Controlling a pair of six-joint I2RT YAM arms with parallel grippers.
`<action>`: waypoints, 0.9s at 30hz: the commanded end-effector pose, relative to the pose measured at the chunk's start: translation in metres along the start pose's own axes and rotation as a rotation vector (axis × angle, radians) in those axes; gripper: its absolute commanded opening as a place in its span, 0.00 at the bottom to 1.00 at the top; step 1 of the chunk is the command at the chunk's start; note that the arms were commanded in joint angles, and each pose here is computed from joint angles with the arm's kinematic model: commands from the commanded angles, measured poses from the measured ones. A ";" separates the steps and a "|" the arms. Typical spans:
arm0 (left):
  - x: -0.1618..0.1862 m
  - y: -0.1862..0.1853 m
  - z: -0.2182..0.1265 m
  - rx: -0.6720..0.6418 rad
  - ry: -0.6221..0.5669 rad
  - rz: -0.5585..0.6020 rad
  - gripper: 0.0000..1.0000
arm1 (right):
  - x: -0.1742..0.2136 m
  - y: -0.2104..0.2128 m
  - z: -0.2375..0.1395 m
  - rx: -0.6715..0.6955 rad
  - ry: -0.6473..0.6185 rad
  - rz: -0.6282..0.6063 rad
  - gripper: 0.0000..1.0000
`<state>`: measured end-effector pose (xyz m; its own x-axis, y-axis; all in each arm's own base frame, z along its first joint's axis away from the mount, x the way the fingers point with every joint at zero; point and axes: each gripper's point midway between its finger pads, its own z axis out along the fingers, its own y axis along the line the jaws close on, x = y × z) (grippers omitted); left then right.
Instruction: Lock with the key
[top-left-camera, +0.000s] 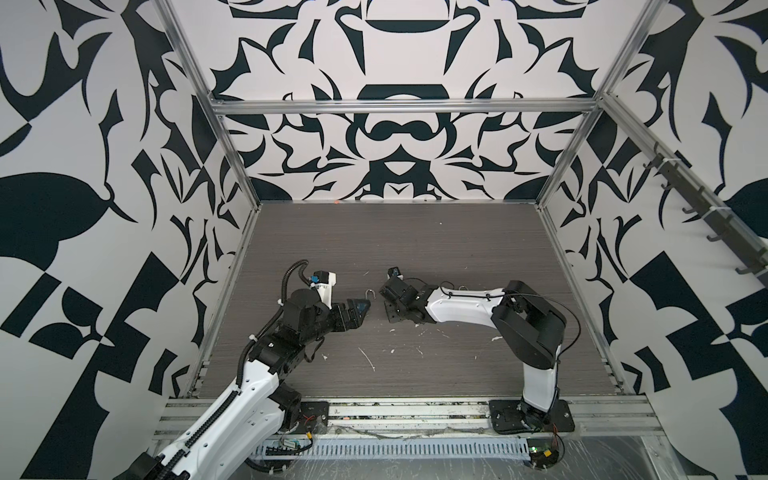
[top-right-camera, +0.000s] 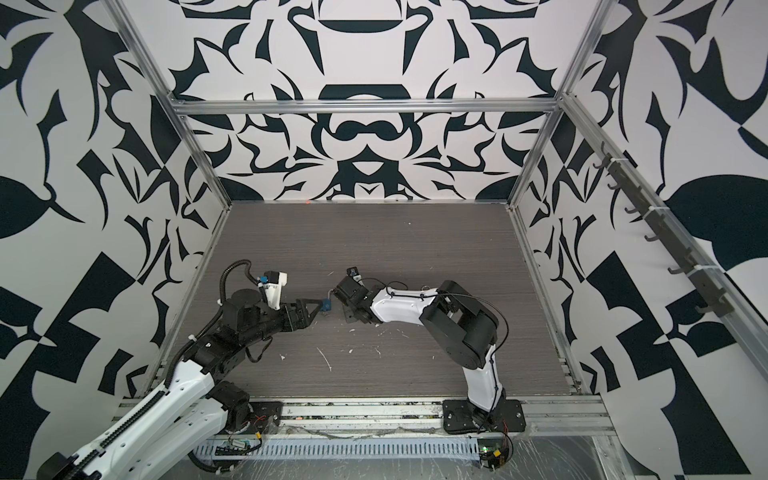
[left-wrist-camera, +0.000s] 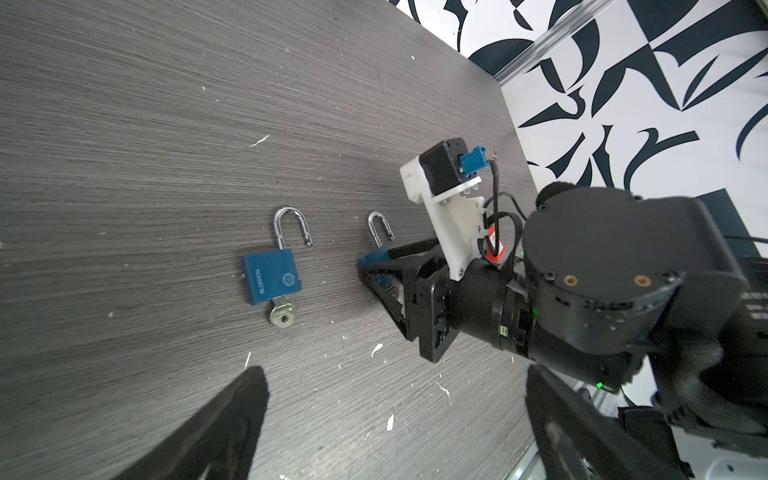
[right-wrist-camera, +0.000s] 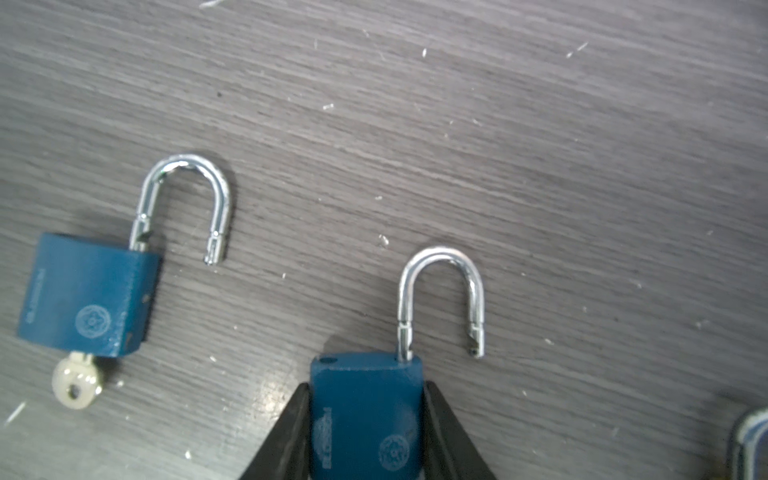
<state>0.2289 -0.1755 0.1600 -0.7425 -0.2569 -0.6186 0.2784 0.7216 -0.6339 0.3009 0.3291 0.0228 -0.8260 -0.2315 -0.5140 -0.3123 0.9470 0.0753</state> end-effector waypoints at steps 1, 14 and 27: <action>-0.001 0.001 0.006 0.013 0.001 -0.002 0.98 | 0.024 -0.020 0.001 0.020 0.090 -0.059 0.37; -0.021 -0.008 0.049 0.069 0.020 0.005 0.88 | -0.006 -0.002 -0.073 -0.274 -0.063 -0.309 0.00; -0.019 -0.038 0.094 0.255 0.185 -0.061 0.69 | -0.012 0.014 -0.135 -0.427 -0.172 -0.516 0.00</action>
<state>0.2922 -0.2450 0.1393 -0.8427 -0.1741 -0.5094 0.3207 0.5976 -0.7348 0.2480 0.3115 0.1287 -0.5140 -0.5438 -0.6634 -0.7917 0.5985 0.1228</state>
